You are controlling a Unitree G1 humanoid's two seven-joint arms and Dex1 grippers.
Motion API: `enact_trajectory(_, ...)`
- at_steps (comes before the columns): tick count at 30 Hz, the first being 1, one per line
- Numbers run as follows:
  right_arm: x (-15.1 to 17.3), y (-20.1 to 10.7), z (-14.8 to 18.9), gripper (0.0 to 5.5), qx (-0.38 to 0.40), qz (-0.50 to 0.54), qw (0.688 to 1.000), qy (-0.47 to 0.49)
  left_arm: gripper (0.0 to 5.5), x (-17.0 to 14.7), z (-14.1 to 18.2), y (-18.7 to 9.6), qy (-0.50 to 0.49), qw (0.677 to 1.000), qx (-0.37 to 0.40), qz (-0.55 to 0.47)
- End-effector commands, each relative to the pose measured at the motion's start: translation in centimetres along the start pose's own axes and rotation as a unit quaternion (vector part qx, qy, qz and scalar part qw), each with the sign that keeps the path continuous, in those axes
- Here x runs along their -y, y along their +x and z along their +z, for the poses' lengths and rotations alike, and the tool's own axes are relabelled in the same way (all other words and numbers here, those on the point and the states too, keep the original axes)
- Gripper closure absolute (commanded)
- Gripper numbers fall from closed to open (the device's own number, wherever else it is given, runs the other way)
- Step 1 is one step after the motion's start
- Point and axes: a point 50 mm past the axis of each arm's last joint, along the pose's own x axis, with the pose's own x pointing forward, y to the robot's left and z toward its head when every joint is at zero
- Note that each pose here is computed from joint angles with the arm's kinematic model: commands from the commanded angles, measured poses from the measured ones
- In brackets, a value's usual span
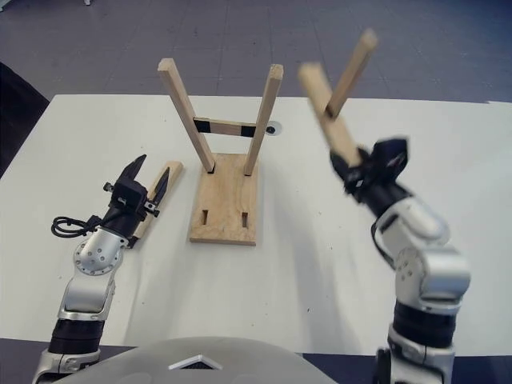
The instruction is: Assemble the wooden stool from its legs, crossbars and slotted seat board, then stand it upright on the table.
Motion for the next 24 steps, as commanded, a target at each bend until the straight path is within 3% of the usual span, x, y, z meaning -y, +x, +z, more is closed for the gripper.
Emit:
enact_trajectory(1, -0.7, 2.6, 6.5, 3.46, 0.12, 0.042, 0.991, 0.028, 3.06, -2.3, 1.9, 1.8, -0.035, 0.998, 0.039, 0.027)
enact_trajectory(4, -2.4, 4.0, 9.7, 3.46, 0.167, 0.11, 0.977, 0.073, 3.06, -5.3, 4.7, 3.8, -0.121, 0.987, 0.085, 0.054)
enact_trajectory(7, -4.7, 5.3, 10.8, 3.46, 0.171, 0.209, 0.953, 0.14, 3.06, -7.6, 7.9, 5.3, -0.268, 0.954, 0.131, 0.02)
enact_trajectory(10, -7.2, 5.9, 10.2, 3.46, 0.133, 0.343, 0.912, 0.182, 3.06, -8.3, 9.5, 5.5, -0.441, 0.883, 0.128, -0.093)
enact_trajectory(13, -8.5, 5.8, 9.1, 3.46, 0.085, 0.458, 0.859, 0.213, 2.6, -7.7, 10.7, 4.4, -0.539, 0.806, 0.109, -0.22)
enact_trajectory(18, -9.1, 5.1, 8.5, 3.46, 0.05, 0.564, 0.789, 0.239, 1.8, -6.4, 12.8, 2.9, -0.624, 0.689, 0.101, -0.356)
enact_trajectory(21, -9.9, 4.5, 8.1, 3.46, 0.027, 0.602, 0.76, 0.243, 1.3, -5.9, 13.0, 2.9, -0.649, 0.658, 0.092, -0.371)
enact_trajectory(24, -10.6, 3.8, 7.6, 3.46, 0.006, 0.629, 0.74, 0.24, 1.24, -5.5, 12.9, 3.2, -0.653, 0.649, 0.084, -0.38)
